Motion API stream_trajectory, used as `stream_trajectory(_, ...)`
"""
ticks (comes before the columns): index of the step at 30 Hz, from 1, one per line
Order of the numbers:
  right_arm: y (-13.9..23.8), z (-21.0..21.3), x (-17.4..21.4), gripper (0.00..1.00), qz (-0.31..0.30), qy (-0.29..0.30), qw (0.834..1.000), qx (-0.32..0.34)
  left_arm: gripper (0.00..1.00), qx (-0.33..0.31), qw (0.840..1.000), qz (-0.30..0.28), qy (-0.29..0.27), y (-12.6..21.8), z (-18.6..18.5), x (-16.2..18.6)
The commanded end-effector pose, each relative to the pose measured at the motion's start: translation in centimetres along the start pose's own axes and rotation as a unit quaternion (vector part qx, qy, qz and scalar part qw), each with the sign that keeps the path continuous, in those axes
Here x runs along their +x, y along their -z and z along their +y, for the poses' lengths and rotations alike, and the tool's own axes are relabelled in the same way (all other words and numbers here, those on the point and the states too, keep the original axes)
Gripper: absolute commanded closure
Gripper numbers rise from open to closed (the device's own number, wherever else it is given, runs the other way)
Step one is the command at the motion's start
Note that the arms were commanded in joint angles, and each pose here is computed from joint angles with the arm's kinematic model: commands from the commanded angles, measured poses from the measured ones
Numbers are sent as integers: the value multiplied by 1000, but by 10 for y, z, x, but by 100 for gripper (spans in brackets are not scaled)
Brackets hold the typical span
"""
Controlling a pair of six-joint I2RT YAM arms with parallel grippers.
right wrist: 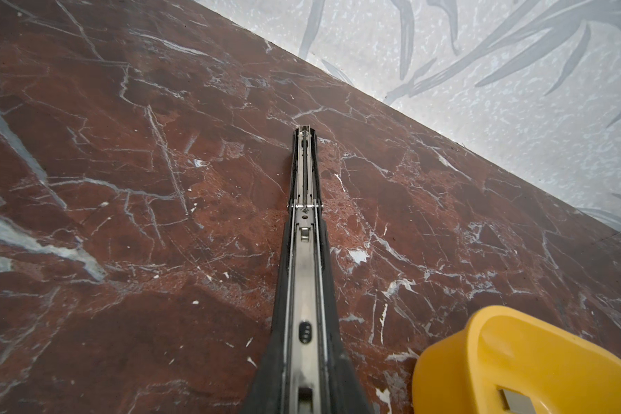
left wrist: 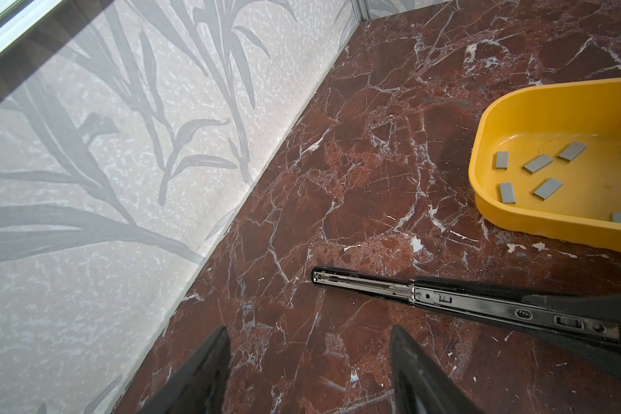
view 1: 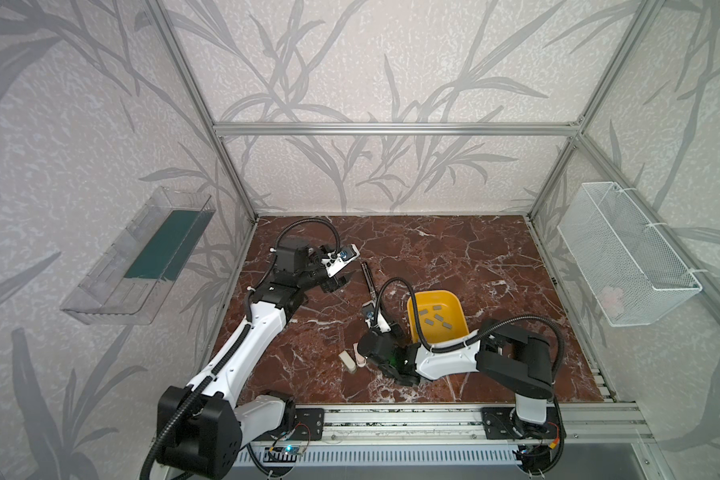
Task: Load the staples into the stapler
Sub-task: 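Lower the opened black stapler flat onto the table beside the tray with the right gripper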
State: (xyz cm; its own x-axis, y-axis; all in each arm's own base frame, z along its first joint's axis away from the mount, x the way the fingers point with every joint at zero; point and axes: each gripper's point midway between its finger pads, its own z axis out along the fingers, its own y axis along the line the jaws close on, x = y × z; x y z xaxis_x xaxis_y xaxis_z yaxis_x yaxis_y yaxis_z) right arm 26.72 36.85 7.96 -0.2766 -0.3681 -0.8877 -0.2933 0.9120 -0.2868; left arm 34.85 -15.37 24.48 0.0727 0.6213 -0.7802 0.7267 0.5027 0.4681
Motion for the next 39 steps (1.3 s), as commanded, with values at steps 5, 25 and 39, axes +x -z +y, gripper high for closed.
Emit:
stream_trajectory(5, -1, 13, 5, 100, -4, -24, 999, -25, 29, -9, 1000, -18, -13, 6, 3, -12)
stream_trajectory(25, 1, -5, 11, 52, -1, -22, 1000, 1, 29, 1, 1000, -9, -18, 2, -3, -4)
stream_trajectory(39, 10, -14, -6, 46, -23, -3, 1000, -5, 29, 13, 1000, -2, -23, -3, -8, -1)
